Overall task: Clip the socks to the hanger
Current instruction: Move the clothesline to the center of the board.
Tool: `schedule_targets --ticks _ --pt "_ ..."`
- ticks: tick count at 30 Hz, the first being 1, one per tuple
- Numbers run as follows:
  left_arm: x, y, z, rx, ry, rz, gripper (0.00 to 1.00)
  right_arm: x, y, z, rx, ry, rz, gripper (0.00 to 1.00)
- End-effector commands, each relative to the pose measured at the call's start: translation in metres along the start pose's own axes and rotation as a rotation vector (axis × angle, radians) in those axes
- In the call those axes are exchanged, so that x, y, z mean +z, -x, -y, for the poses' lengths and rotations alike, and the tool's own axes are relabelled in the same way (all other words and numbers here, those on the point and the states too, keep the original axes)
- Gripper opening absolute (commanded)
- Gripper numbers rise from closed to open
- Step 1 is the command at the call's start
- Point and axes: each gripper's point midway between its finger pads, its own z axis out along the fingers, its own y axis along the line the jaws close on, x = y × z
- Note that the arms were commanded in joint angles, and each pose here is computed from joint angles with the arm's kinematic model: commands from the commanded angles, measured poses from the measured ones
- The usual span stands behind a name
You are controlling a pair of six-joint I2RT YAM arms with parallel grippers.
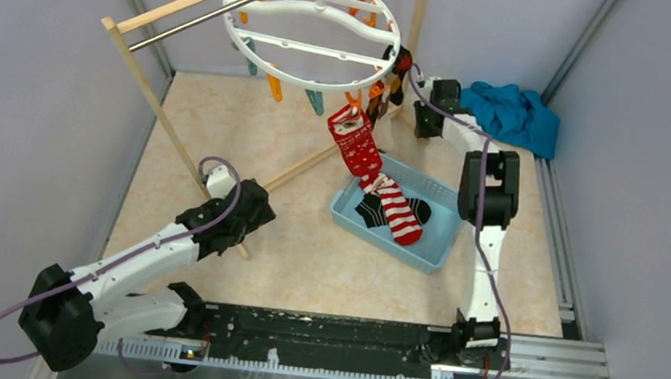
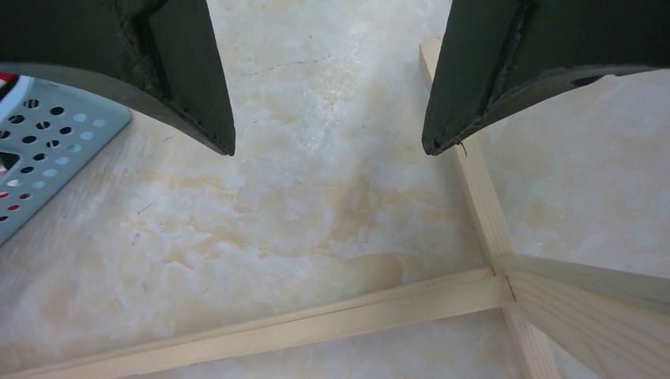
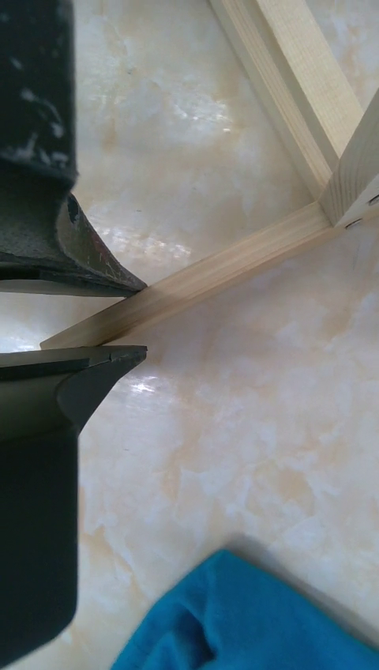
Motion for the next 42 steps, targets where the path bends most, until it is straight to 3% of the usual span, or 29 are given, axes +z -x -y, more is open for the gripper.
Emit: schedule_targets --ticks 1,6,16,25,33,42 --pt "0.003 0.013 -0.025 0.05 0.113 0.078 0.93 -0.015 -0.029 0.028 0.183 -0.078 -0.028 0.0" --pt "0.008 0.026 -0.021 0.104 0.162 0.091 0.93 -0.031 -0.059 0.042 0.251 -0.141 -0.047 0.0" --pt "0.056 0.017 -0.013 0.131 0.154 -0.021 0.93 -0.051 -0.083 0.039 0.279 -0.149 -0.04 0.0" --pt "0.094 0.048 -0.023 0.049 0.195 -0.016 0.93 -0.062 -0.103 0.028 0.33 -0.133 -0.043 0.0" --pt "0.14 0.076 -0.003 0.007 0.204 -0.014 0.93 -0.074 -0.121 0.015 0.348 -0.105 -0.088 0.0" --pt "0.175 0.088 0.001 -0.025 0.214 -0.043 0.95 -0.094 -0.136 -0.013 0.292 -0.135 -0.133 0.0"
